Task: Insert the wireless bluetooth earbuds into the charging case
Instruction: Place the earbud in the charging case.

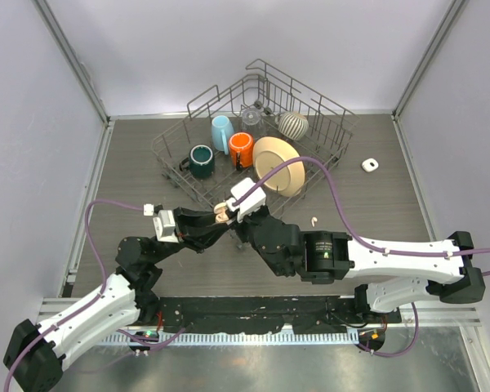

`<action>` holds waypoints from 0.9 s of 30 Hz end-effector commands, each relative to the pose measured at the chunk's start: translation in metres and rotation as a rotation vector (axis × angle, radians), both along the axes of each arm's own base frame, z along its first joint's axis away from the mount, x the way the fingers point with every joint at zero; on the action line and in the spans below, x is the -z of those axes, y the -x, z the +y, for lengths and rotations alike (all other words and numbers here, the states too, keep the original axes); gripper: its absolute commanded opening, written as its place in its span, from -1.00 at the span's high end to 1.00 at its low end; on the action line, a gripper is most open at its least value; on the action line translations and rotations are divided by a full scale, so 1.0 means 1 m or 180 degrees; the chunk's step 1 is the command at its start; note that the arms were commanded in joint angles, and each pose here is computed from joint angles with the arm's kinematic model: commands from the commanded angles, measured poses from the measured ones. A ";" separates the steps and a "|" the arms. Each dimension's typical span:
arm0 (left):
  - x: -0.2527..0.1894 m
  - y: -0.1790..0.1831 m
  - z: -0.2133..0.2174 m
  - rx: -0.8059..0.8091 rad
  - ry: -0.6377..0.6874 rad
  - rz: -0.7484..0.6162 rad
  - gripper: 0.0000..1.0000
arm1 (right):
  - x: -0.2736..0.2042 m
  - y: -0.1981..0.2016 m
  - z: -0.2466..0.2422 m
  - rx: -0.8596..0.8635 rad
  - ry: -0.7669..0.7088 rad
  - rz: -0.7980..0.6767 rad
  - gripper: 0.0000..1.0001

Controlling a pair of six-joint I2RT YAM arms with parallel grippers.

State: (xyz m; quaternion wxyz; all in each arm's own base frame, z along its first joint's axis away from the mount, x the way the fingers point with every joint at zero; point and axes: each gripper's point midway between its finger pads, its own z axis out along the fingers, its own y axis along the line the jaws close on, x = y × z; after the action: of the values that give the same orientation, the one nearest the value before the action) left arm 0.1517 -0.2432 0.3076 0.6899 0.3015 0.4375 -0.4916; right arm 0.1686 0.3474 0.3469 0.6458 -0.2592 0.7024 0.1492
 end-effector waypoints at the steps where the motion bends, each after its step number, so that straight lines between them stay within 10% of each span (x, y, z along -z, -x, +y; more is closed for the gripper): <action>1: -0.040 0.005 0.010 -0.0090 0.0332 -0.0313 1.00 | 0.010 0.003 0.003 -0.0030 0.0178 -0.0073 0.99; 20: -0.044 -0.003 0.017 -0.0264 0.0412 -0.0280 1.00 | 0.009 0.017 0.009 -0.0201 0.0153 -0.0135 0.95; 27: -0.043 -0.001 0.016 -0.0231 0.0393 -0.0290 1.00 | -0.005 0.019 0.009 -0.0222 -0.0105 -0.0062 0.51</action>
State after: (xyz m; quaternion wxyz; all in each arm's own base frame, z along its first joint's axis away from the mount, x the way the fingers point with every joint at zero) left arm 0.1568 -0.2392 0.3121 0.7012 0.2829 0.4397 -0.4847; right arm 0.1593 0.3511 0.3357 0.6508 -0.2919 0.6883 0.1319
